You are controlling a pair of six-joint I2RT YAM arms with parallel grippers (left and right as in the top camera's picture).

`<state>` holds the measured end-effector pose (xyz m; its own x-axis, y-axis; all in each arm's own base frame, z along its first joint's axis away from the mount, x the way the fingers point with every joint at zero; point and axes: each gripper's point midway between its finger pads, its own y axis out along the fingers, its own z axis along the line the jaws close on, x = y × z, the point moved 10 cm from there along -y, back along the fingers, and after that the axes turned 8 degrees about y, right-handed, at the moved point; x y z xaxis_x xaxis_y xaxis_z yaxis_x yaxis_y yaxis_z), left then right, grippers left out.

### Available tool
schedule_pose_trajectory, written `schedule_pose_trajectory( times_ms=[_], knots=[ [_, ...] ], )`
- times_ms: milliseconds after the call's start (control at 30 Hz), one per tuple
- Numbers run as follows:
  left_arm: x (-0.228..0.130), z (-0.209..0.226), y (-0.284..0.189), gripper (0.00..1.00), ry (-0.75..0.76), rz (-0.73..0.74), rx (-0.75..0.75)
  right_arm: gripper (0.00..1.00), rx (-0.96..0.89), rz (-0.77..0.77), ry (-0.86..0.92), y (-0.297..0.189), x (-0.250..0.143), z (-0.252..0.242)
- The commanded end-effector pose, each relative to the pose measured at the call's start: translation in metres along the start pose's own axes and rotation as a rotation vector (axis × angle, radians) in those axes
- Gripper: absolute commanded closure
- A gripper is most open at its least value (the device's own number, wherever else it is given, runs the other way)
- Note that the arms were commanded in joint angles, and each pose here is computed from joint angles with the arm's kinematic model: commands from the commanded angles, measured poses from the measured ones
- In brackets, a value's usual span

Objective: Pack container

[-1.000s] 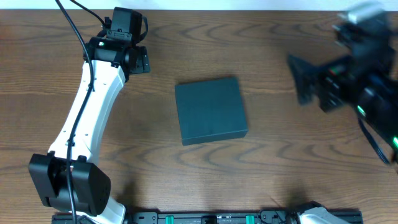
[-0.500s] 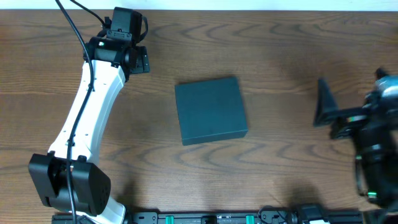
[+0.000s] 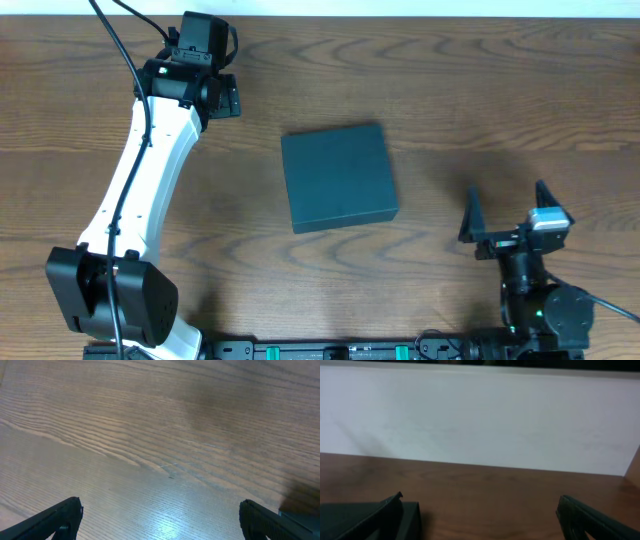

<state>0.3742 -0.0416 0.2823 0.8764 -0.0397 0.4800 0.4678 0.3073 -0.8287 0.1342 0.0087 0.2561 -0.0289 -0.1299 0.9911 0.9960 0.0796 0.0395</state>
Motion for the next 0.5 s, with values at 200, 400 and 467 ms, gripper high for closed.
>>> schedule_pose_trajectory(
  times_ms=[200, 400, 467],
  knots=[
    [0.003, 0.002, -0.002, 0.01, -0.005, -0.01, 0.01, 0.01, 0.004, 0.019, 0.11, 0.003, -0.045, -0.006],
    [0.003, 0.002, -0.002, 0.01, -0.005, -0.01, 0.01, 0.01, -0.031, 0.039, 0.201, 0.006, -0.064, -0.011],
    [0.003, 0.002, -0.002, 0.02, -0.005, -0.01, 0.01, 0.01, -0.048, 0.038, 0.225, 0.006, -0.068, -0.012]
  ],
)
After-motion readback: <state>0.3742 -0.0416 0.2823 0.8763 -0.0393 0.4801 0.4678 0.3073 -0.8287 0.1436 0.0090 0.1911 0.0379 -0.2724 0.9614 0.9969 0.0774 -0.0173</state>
